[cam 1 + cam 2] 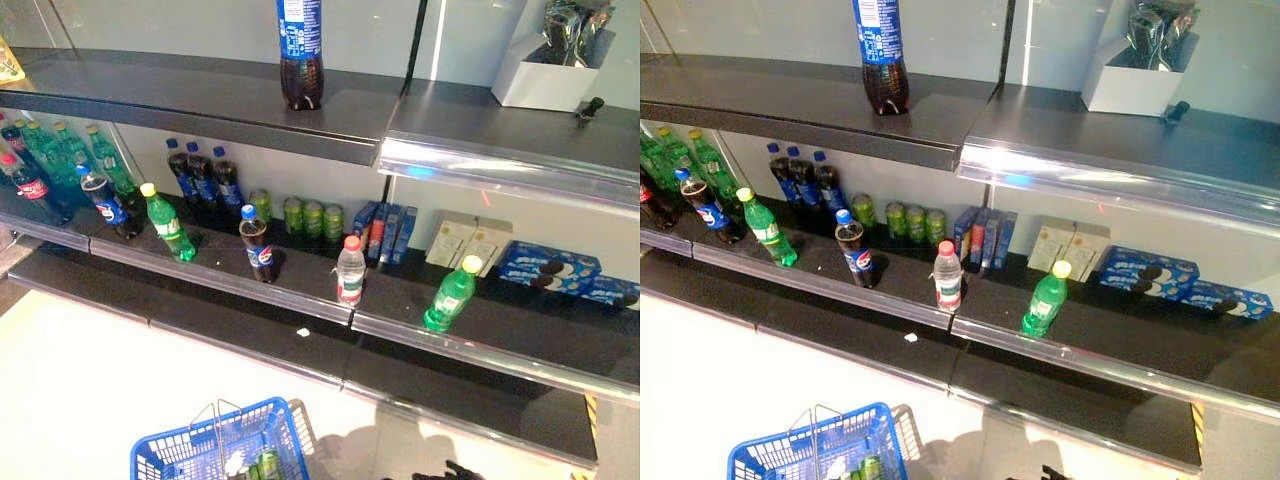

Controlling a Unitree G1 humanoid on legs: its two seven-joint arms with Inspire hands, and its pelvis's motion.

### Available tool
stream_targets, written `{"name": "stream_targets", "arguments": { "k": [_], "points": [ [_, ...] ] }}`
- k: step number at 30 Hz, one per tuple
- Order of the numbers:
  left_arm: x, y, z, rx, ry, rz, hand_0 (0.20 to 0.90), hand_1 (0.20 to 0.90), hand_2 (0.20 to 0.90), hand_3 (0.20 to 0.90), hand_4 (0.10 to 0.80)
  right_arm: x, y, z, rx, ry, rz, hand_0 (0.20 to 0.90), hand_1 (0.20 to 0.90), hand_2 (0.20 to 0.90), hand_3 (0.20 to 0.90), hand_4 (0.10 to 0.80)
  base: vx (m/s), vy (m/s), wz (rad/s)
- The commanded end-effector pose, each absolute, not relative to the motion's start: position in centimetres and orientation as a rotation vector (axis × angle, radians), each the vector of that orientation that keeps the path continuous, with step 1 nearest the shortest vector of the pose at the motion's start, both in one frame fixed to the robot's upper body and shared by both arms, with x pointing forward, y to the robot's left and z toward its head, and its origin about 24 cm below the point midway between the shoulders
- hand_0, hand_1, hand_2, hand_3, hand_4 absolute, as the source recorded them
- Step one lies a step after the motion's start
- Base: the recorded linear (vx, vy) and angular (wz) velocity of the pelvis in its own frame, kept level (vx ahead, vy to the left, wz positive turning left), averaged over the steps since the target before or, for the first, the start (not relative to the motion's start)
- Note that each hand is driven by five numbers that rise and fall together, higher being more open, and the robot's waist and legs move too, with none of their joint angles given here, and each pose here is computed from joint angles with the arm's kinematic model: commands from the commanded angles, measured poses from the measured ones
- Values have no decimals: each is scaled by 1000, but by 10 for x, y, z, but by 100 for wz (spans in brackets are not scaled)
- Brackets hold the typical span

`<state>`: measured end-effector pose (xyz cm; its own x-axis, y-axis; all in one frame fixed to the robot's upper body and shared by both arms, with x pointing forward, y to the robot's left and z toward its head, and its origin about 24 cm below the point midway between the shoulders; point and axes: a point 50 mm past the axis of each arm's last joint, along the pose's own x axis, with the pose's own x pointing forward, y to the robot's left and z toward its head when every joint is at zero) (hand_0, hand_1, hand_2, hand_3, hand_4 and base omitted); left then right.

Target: Pick up the drink and place into the basket.

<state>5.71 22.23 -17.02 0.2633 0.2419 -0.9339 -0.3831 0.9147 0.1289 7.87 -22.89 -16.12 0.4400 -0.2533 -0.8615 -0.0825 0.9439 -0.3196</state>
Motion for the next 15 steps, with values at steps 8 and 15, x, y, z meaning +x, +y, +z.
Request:
{"name": "stream_targets", "arguments": {
  "k": [8,15],
  "points": [
    [99,237,-156,-50,1086,346,300,300,300,200,100,203,-202,-62,-524,346,36,900,900,900,900,800,-29,-40,1],
    [83,237,-160,-64,1112,384,300,300,300,200,100,227,-200,34,-630,-142,-43,900,900,900,900,800,-1,16,0]
  ]
}}
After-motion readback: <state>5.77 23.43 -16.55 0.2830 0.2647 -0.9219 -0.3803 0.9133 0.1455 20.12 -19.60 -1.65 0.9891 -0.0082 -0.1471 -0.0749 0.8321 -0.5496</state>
